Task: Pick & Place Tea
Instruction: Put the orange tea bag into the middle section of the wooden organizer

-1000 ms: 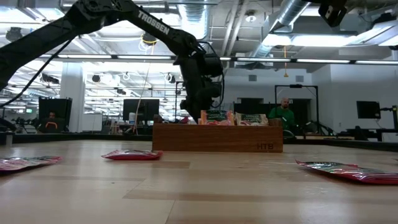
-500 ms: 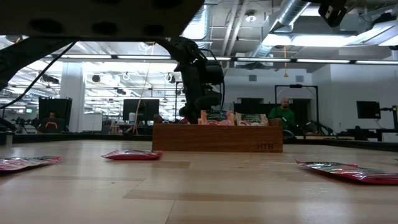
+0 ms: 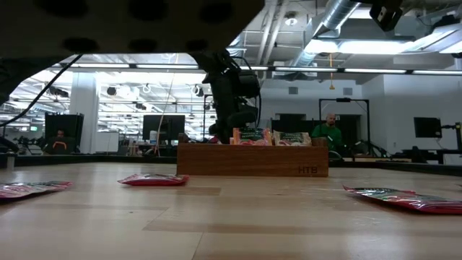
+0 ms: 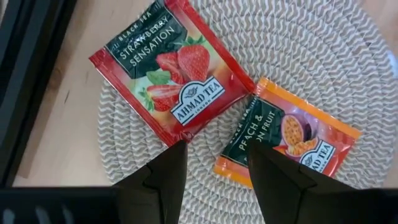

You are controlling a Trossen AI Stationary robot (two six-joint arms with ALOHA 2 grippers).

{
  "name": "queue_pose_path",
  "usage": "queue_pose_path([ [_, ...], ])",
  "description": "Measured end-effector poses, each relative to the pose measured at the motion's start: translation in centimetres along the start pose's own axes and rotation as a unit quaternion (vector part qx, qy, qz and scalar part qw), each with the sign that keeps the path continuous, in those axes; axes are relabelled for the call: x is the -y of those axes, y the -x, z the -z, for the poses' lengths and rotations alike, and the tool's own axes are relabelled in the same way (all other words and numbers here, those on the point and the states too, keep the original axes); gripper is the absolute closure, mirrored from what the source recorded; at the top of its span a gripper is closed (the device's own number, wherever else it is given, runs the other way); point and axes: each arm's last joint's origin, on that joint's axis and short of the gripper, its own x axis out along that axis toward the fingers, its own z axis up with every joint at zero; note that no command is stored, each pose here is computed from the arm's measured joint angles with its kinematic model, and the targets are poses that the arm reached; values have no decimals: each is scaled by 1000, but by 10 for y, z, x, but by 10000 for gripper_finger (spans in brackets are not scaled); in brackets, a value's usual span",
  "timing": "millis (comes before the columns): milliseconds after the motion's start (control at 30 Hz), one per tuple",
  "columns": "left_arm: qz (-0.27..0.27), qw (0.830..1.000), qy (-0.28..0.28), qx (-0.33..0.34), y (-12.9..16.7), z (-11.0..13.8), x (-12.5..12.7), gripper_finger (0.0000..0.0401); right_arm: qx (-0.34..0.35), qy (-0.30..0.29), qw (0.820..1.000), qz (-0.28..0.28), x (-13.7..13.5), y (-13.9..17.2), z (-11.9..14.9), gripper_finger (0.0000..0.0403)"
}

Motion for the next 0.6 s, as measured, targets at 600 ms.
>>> queue_pose_path([
  [600,21,999,0,-50,-14,9,5,243,0,0,1000,0,0,0,0,328],
])
